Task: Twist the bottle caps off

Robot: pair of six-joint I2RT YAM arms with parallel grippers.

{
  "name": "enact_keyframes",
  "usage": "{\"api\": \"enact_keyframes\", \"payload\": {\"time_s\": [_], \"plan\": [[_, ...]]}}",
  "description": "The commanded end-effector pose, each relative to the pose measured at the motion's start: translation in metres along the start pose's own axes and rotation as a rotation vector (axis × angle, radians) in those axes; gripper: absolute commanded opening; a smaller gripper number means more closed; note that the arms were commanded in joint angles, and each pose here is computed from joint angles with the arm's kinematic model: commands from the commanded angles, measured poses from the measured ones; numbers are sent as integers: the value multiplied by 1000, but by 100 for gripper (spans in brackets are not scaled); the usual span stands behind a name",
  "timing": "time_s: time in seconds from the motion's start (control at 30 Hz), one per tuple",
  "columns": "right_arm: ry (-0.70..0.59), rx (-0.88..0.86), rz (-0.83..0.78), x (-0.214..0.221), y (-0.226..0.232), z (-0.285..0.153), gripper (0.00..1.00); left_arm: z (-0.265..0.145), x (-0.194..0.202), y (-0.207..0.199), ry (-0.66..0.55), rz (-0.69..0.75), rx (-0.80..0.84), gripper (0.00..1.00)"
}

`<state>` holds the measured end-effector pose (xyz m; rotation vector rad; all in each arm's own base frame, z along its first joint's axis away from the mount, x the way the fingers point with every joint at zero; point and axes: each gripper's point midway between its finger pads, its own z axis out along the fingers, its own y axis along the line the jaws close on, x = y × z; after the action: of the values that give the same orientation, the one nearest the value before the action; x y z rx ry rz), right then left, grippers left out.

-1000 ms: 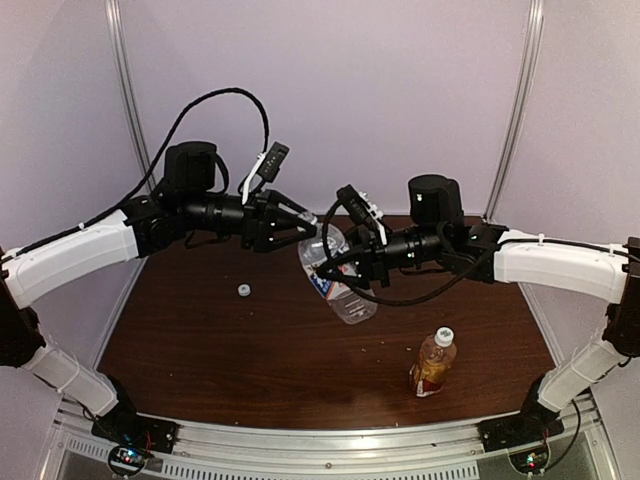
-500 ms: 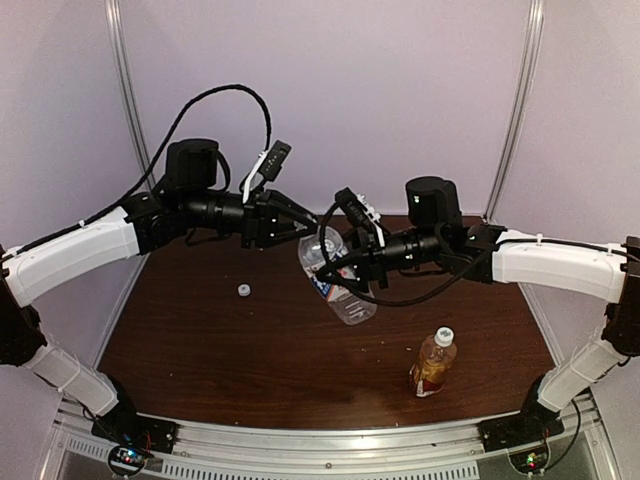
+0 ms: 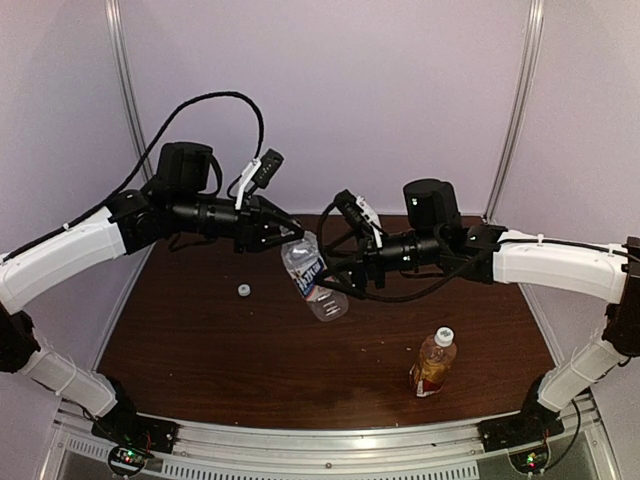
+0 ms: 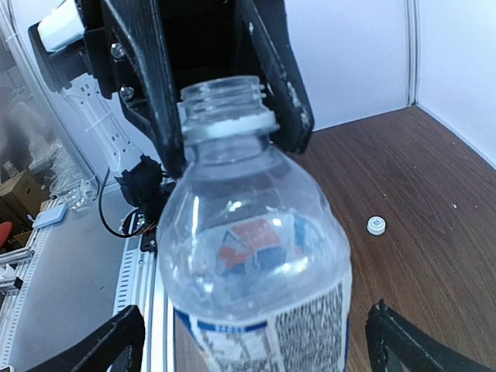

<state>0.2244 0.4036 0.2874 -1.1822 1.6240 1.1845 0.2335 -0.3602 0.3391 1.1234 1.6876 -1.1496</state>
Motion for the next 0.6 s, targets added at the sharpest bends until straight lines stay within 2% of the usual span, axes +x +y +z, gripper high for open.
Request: {"api": "enact_keyframes", "payload": {"time_s": [0.0,0.3,0.57], "plan": [[-7,121,-23,-13,-12,-12,100,-25,14,30,55,16,-210,0],[57,424,57,-4,-59,-36,100,-78,80,103,193,-83,-649,0],[101,531,121,7,-67,-54,100,-107,120,143,215,-174,-847,0]]}}
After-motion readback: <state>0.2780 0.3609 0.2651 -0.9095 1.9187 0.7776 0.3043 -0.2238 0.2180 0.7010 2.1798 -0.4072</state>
